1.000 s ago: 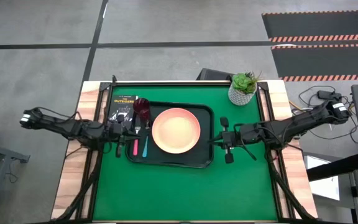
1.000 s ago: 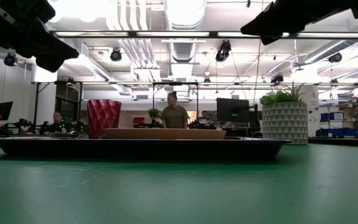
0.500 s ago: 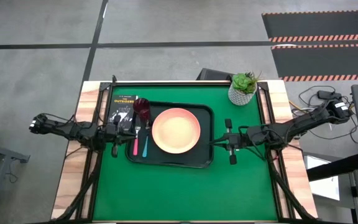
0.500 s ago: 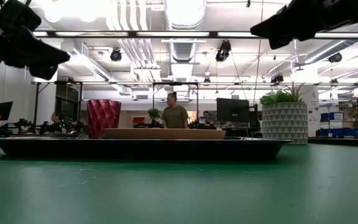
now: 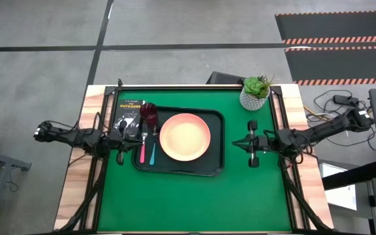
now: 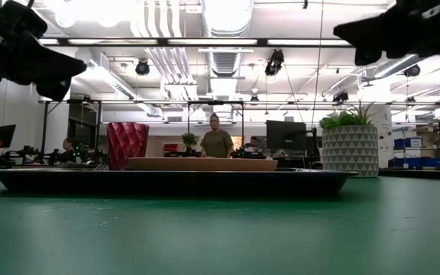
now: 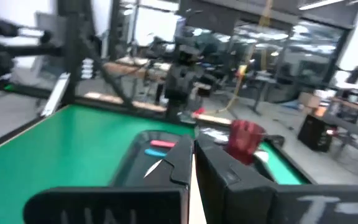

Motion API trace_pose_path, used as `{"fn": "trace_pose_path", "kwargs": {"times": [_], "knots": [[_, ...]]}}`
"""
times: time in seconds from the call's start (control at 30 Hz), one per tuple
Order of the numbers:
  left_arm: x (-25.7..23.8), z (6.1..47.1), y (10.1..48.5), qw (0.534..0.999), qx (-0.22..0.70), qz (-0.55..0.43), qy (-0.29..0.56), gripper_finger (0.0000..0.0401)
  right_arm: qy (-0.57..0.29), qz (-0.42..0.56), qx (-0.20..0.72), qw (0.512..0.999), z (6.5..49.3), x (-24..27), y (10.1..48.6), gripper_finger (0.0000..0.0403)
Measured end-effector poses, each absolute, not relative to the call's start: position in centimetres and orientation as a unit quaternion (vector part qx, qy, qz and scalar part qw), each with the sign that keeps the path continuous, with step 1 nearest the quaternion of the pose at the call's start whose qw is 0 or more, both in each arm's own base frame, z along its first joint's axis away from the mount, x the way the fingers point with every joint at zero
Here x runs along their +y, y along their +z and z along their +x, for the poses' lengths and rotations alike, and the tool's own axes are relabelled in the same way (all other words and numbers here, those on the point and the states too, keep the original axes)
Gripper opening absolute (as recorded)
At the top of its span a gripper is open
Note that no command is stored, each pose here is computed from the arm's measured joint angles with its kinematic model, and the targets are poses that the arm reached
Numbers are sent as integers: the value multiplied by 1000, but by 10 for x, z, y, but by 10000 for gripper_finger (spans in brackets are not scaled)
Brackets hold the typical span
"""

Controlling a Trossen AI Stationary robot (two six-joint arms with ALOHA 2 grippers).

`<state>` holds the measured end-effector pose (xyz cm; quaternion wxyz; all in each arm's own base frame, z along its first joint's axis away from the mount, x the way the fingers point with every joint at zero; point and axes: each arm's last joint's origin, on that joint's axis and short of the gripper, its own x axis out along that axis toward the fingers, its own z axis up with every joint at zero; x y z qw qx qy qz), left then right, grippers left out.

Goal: Pick and place plate/cup/fork/spoon on tray
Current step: Return to Home Position

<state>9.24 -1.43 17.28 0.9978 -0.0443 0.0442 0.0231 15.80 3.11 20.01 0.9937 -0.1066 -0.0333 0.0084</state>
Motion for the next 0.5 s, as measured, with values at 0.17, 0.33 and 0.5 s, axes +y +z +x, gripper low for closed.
{"fn": "trace_pose_path", "kwargs": {"times": [0.17, 0.33, 0.5], "knots": [[-14, 93, 173, 998, 34, -39, 26, 15, -8, -103, -23, 994, 156, 22, 189, 8], [-15, 95, 172, 999, 23, -42, 26, 15, -15, -115, -41, 992, 152, 19, 194, 9], [-15, 95, 171, 998, 27, -41, 26, 15, -19, -127, -43, 991, 144, 17, 198, 8]]}}
